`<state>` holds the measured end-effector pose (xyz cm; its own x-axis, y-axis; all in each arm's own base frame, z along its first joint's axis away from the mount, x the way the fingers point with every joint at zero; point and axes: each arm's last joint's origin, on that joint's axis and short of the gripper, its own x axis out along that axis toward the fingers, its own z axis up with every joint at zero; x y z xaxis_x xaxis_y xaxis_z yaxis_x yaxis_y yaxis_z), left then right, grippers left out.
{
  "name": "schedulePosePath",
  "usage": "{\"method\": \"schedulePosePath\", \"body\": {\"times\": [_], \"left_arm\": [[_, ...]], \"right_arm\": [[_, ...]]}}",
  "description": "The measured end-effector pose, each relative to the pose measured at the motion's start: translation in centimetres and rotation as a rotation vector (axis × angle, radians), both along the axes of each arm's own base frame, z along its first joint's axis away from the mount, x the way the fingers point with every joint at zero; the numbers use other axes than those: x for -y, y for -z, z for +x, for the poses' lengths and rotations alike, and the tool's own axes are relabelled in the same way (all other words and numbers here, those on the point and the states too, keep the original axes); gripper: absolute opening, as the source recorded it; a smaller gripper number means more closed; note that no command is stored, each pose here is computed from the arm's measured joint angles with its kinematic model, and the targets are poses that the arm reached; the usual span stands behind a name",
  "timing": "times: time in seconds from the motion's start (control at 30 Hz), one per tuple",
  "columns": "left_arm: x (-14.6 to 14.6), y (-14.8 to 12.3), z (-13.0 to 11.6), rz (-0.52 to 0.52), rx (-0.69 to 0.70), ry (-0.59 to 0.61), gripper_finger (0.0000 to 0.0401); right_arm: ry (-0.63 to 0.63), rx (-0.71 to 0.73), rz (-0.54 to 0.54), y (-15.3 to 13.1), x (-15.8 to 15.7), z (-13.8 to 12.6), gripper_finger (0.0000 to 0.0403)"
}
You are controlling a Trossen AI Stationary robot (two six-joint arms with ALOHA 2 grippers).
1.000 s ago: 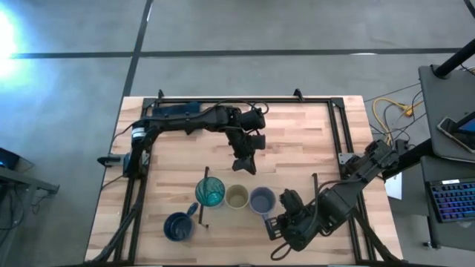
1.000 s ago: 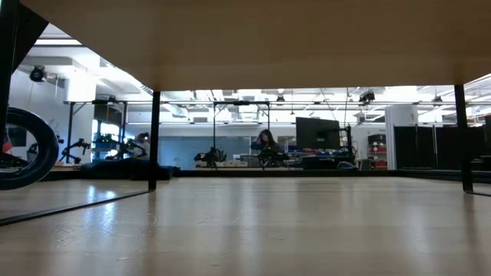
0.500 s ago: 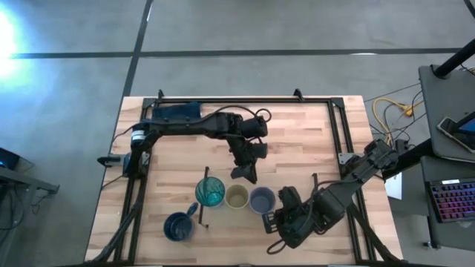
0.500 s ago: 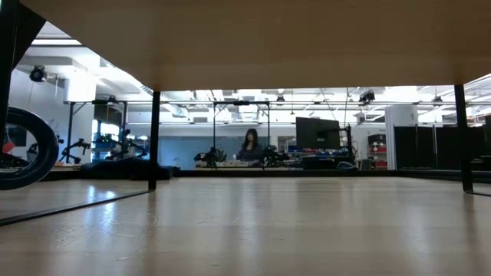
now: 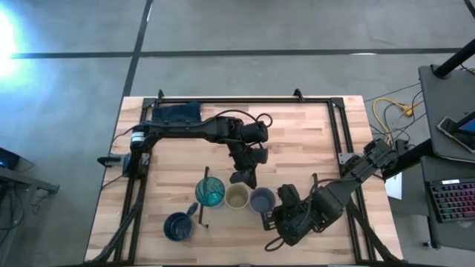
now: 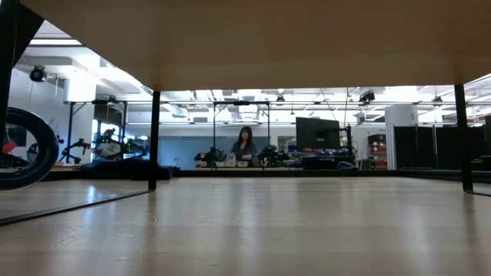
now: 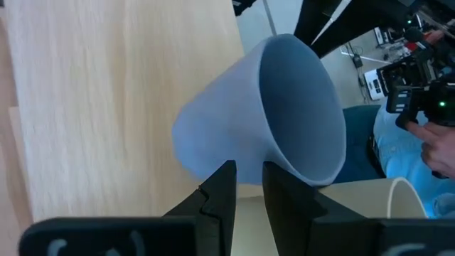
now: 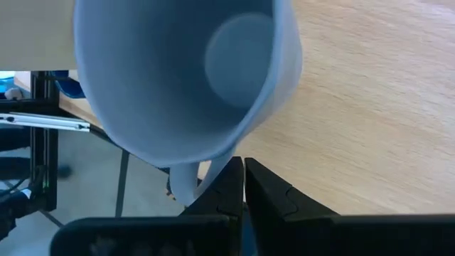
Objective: Stack small to large cups/mugs on shelf
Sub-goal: Put the blue mug on the shelf
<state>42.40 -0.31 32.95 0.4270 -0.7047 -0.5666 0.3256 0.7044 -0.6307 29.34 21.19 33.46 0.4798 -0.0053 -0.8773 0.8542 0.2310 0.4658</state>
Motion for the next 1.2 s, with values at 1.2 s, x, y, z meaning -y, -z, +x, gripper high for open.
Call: {"method": "schedulePosePath", "body": {"times": [1.2], "left_arm": [[-1.0, 0.7, 0.9, 0.003, 0.094, -0.022, 0.0056]], "right_arm": [[-0.032, 0.033, 0.004, -0.1, 0.9, 1.3, 0.0009]]}}
